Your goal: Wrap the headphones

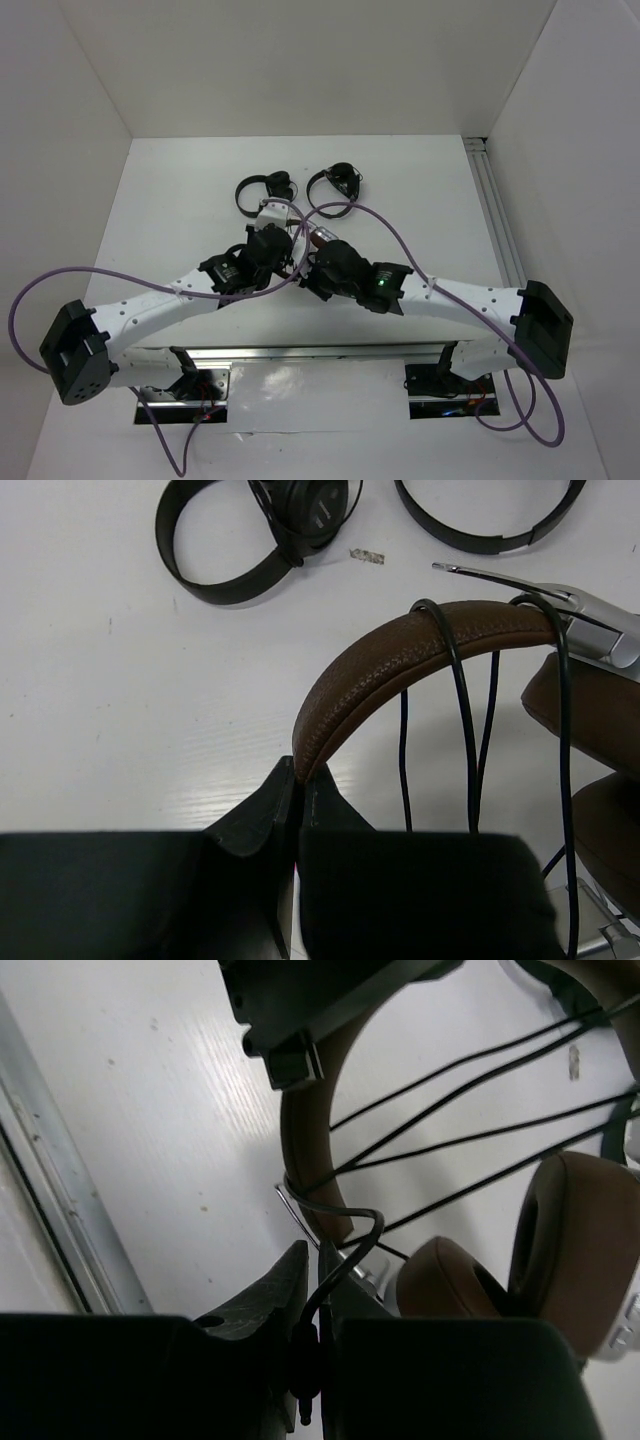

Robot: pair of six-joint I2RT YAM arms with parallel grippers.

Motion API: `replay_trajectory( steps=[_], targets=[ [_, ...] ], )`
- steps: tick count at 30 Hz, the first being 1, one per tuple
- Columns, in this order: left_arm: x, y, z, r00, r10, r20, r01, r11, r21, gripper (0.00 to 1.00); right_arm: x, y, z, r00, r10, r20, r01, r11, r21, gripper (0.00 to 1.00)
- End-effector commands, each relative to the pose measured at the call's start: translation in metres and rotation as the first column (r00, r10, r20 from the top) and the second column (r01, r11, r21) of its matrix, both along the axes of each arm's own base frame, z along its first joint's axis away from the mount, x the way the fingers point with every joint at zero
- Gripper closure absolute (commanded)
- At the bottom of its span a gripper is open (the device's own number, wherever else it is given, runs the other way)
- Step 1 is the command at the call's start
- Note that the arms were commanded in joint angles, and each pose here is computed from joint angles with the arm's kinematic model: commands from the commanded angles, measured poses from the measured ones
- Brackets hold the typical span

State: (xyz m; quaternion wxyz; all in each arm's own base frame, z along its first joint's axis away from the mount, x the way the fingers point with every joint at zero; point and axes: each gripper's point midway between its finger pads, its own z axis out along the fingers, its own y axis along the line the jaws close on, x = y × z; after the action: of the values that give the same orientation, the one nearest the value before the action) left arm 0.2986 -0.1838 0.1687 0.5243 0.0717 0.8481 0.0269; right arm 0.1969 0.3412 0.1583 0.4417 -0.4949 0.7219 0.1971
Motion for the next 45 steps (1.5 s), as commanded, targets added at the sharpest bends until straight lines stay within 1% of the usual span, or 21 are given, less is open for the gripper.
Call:
replay_trajectory(
  steps=[1, 6, 8, 13, 16, 18, 19, 20, 21, 22, 25, 28, 29, 30, 33, 35, 36, 37, 38, 43, 45],
  targets=[
    [-0.001, -0.022, -0.028, 0.996, -0.065, -0.058, 0.067, 0.997, 0.033, 1.0, -0.009, 0.033, 0.071, 0.975, 0.119, 0.189, -0.145, 0.981, 0.127, 1.0],
    [-0.001, -0.028, -0.026, 0.995, -0.087, -0.054, 0.088, 0.996, 0.017, 1.0, 0.0, 0.023, 0.072, 0.977, 0.06, 0.205, -0.083, 0.991, 0.107, 1.0],
    [-0.004, -0.031, -0.032, 0.991, -0.112, -0.074, 0.113, 0.994, 0.009, 1.0, 0.004, 0.017, 0.067, 0.976, 0.031, 0.216, -0.054, 0.993, 0.103, 1.0],
    [-0.006, -0.041, -0.034, 0.98, -0.179, -0.083, 0.177, 0.984, -0.03, 1.0, 0.018, 0.005, 0.071, 0.962, -0.074, 0.263, 0.042, 0.991, 0.124, 1.0],
    [-0.006, -0.051, -0.043, 0.972, -0.212, -0.101, 0.209, 0.977, -0.036, 1.0, 0.018, 0.0, 0.07, 0.961, -0.089, 0.26, 0.054, 0.989, 0.136, 1.0],
    [-0.003, -0.056, -0.051, 0.969, -0.22, -0.117, 0.217, 0.976, -0.032, 1.0, 0.019, -0.003, 0.079, 0.955, -0.109, 0.274, 0.065, 0.984, 0.167, 1.0],
    [-0.001, -0.062, -0.051, 0.965, -0.232, -0.118, 0.229, 0.973, -0.043, 1.0, 0.019, -0.006, 0.073, 0.955, -0.116, 0.274, 0.075, 0.985, 0.155, 1.0],
    [0.001, -0.068, -0.049, 0.963, -0.244, -0.114, 0.239, 0.969, -0.057, 1.0, 0.023, -0.008, 0.079, 0.953, -0.135, 0.273, 0.088, 0.98, 0.18, 1.0],
    [0.001, -0.068, -0.059, 0.961, -0.242, -0.136, 0.239, 0.97, -0.04, 1.0, 0.026, -0.01, 0.079, 0.951, -0.144, 0.273, 0.097, 0.979, 0.18, 1.0],
    [0.003, -0.074, -0.058, 0.958, -0.254, -0.133, 0.249, 0.967, -0.053, 1.0, 0.028, -0.013, 0.074, 0.951, -0.15, 0.27, 0.107, 0.98, 0.17, 1.0],
    [0.009, -0.078, -0.063, 0.956, -0.252, -0.149, 0.247, 0.968, -0.05, 1.0, 0.039, -0.023, 0.074, 0.948, -0.193, 0.252, 0.148, 0.971, 0.188, 1.0],
    [0.018, -0.081, -0.063, 0.958, -0.24, -0.154, 0.235, 0.971, -0.047, 1.0, 0.06, -0.037, 0.074, 0.923, -0.3, 0.241, 0.242, 0.94, 0.242, 1.0],
    [0.017, -0.079, -0.068, 0.959, -0.23, -0.166, 0.228, 0.973, -0.031, 1.0, 0.063, -0.038, 0.08, 0.913, -0.322, 0.25, 0.257, 0.93, 0.262, 1.0],
    [0.024, -0.074, -0.063, 0.969, -0.193, -0.154, 0.189, 0.981, -0.04, 1.0, 0.07, -0.045, 0.078, 0.9, -0.37, 0.231, 0.301, 0.91, 0.286, 1.0],
    [0.031, -0.058, -0.075, 0.969, -0.153, -0.194, 0.152, 0.988, -0.018, 1.0, 0.093, -0.05, 0.069, 0.872, -0.441, 0.213, 0.366, 0.876, 0.314, 1.0],
    [0.036, -0.056, -0.074, 0.97, -0.15, -0.192, 0.146, 0.989, -0.035, 1.0, 0.103, -0.049, 0.065, 0.868, -0.45, 0.212, 0.372, 0.87, 0.323, 1.0],
    [0.039, -0.051, -0.08, 0.97, -0.135, -0.204, 0.132, 0.991, -0.026, 1.0, 0.105, -0.043, 0.068, 0.869, -0.446, 0.214, 0.36, 0.867, 0.345, 1.0],
    [0.037, -0.049, -0.088, 0.967, -0.132, -0.219, 0.132, 0.991, -0.014, 1.0, 0.111, -0.043, 0.058, 0.867, -0.452, 0.211, 0.373, 0.868, 0.328, 1.0],
    [0.036, -0.05, -0.09, 0.965, -0.146, -0.219, 0.146, 0.989, -0.018, 1.0, 0.117, -0.041, 0.059, 0.866, -0.454, 0.21, 0.372, 0.865, 0.335, 1.0],
    [0.046, -0.042, -0.106, 0.963, -0.122, -0.239, 0.111, 0.992, -0.058, 1.0, 0.132, -0.023, 0.038, 0.892, -0.412, 0.185, 0.34, 0.882, 0.328, 1.0],
    [0.051, -0.034, -0.116, 0.959, -0.085, -0.27, 0.07, 0.995, -0.064, 1.0, 0.135, -0.018, 0.03, 0.903, -0.394, 0.17, 0.324, 0.886, 0.33, 1.0]
  ],
)
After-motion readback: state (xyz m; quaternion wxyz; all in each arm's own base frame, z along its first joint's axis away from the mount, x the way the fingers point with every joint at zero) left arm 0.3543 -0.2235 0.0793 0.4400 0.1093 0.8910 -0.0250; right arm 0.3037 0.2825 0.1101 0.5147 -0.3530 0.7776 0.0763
